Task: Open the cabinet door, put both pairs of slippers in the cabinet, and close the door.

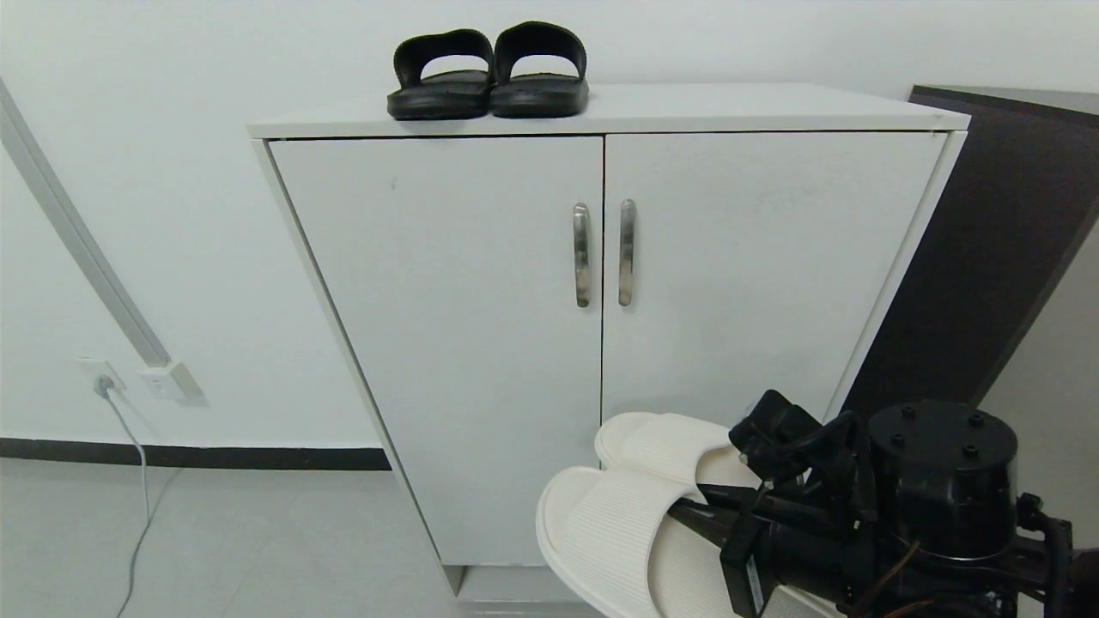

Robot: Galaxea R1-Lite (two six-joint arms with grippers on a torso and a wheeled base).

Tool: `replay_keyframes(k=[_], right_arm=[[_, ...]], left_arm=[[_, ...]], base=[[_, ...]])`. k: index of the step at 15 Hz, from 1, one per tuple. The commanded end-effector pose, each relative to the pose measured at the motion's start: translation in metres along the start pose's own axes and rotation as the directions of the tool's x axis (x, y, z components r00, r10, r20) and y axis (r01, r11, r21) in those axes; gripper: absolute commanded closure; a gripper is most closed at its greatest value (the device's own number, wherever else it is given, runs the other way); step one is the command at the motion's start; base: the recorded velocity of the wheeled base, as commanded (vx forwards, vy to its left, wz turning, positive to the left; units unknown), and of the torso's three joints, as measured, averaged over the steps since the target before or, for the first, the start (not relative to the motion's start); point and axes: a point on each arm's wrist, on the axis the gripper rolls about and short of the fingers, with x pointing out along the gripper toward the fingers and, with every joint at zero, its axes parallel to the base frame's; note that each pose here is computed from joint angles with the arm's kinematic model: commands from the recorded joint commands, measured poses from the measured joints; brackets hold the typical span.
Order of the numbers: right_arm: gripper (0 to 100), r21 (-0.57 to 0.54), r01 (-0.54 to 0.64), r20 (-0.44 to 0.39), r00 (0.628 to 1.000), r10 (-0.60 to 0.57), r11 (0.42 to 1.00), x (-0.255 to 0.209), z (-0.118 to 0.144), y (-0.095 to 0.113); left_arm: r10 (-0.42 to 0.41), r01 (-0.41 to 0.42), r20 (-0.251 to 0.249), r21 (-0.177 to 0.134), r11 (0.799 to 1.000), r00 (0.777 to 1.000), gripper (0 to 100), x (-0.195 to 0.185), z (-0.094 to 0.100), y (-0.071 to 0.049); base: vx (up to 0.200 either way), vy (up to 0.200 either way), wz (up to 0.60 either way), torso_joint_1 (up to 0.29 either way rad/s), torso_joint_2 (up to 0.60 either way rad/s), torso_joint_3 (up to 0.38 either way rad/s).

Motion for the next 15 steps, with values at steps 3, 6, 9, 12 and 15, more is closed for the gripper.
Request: replay_keyframes(k=[3,6,9,12,15], right_arm=[[100,-0.007,-0.003,0.000,1.000,0.003,1.000,0.0009,-0.0028,0.0002],[100,-0.006,-0.003,-0.007,1.000,0.003,1.000,0.0021,-0.0044,0.0002],[100,-0.006,-0.003,-0.010,1.000,0.003,1.000,0.0023,-0.0052,0.0002],[100,-0.008,-0.003,-0.012,1.000,0.003,1.000,0.0016,-0.0060,0.0003],[100,-0.014,-0.008,-0.016,1.000,0.008,1.000,0.0012,-0.0072,0.0008]], left_arm=[[0.000,0.000,-0.001,-0.002,1.000,1.000,100,0.0001,-0.0001,0.0000],[0.000,0.000,-0.001,0.002,1.000,1.000,100,0.0001,-0.0001,0.0000],[-0.001,0.001,-0.001,0.002,1.000,1.000,100,0.0001,-0.0001,0.0000],[-0.001,0.001,-0.001,-0.011,1.000,1.000,0,0.0001,-0.0001,0.0000],[-0.001,0.001,-0.001,-0.009,1.000,1.000,0,0.0001,-0.0001,0.0000]], base=[[-0.133,0.000,0.00,0.003,0.00,0.003],[-0.067,0.000,0.00,0.004,0.00,-0.001],[0.000,0.000,0.00,0.000,0.00,0.000],[0.000,0.000,0.00,0.000,0.00,0.000],[0.000,0.000,0.00,0.000,0.00,0.000]])
